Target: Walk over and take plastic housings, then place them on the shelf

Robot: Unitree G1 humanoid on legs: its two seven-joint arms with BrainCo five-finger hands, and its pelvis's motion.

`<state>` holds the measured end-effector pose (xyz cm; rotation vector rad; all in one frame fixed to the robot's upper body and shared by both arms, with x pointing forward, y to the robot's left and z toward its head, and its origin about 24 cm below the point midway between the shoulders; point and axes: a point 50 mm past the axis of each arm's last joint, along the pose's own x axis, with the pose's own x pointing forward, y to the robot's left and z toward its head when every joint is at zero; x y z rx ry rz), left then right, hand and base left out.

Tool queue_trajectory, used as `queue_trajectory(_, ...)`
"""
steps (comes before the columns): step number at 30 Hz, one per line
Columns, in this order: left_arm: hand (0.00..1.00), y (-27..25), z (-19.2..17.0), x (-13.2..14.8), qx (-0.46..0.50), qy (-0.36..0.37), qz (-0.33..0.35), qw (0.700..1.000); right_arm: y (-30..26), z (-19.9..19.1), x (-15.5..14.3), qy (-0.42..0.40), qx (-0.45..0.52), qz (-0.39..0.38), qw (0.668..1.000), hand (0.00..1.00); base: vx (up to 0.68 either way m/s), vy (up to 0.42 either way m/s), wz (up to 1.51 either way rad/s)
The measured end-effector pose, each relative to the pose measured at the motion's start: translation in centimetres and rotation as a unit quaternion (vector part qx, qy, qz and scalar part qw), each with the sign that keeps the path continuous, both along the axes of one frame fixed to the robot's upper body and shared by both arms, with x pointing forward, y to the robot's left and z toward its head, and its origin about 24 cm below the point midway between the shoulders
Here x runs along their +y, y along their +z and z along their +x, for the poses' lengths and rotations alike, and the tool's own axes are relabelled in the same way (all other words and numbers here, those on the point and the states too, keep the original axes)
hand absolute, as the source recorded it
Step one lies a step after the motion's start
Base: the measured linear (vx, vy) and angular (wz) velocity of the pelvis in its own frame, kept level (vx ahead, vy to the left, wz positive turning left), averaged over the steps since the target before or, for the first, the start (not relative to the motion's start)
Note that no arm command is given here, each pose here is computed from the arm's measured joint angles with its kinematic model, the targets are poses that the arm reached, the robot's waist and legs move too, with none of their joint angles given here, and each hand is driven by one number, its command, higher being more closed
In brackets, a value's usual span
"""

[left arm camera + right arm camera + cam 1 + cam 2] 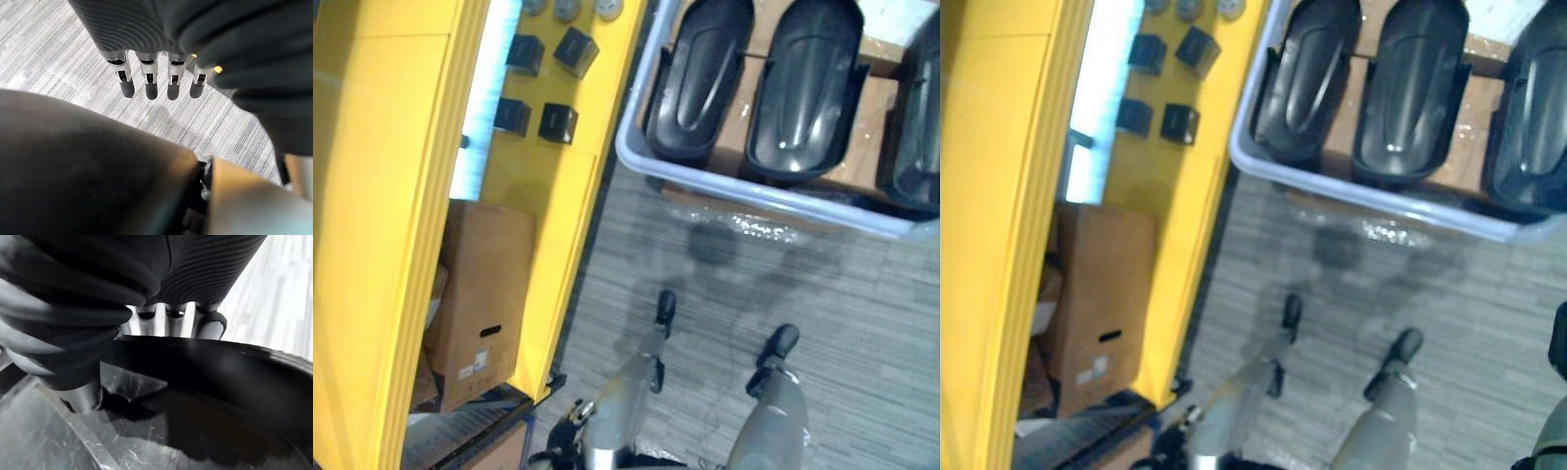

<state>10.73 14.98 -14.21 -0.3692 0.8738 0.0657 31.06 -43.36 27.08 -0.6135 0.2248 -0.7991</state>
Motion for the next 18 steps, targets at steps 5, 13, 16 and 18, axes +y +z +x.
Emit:
queue_trajectory(5,0.0,0.4,0.4,0.4,-0.013,0.023,0.006,1.0,-0.1,0.2,0.3,-0.02,-0.012,-0.018,1.0,1.0,-0.01,-0.003,0.05)
queue_trajectory(13,0.0,2.8,3.4,2.1,-0.099,0.08,0.022,0.992,-1.1,1.6,2.2,-0.012,-0.083,-0.015,0.996,1.0,0.0,-0.021,-0.1)
queue_trajectory(16,0.0,3.3,4.0,2.3,-0.119,0.089,0.028,0.989,-1.8,2.1,3.2,-0.007,-0.117,-0.015,0.993,1.0,-0.02,-0.041,-0.08)
queue_trajectory(18,0.0,3.7,4.3,2.8,-0.127,0.108,0.041,0.985,-3.2,2.3,4.1,0.001,-0.138,-0.025,0.99,1.0,0.0,-0.043,-0.19)
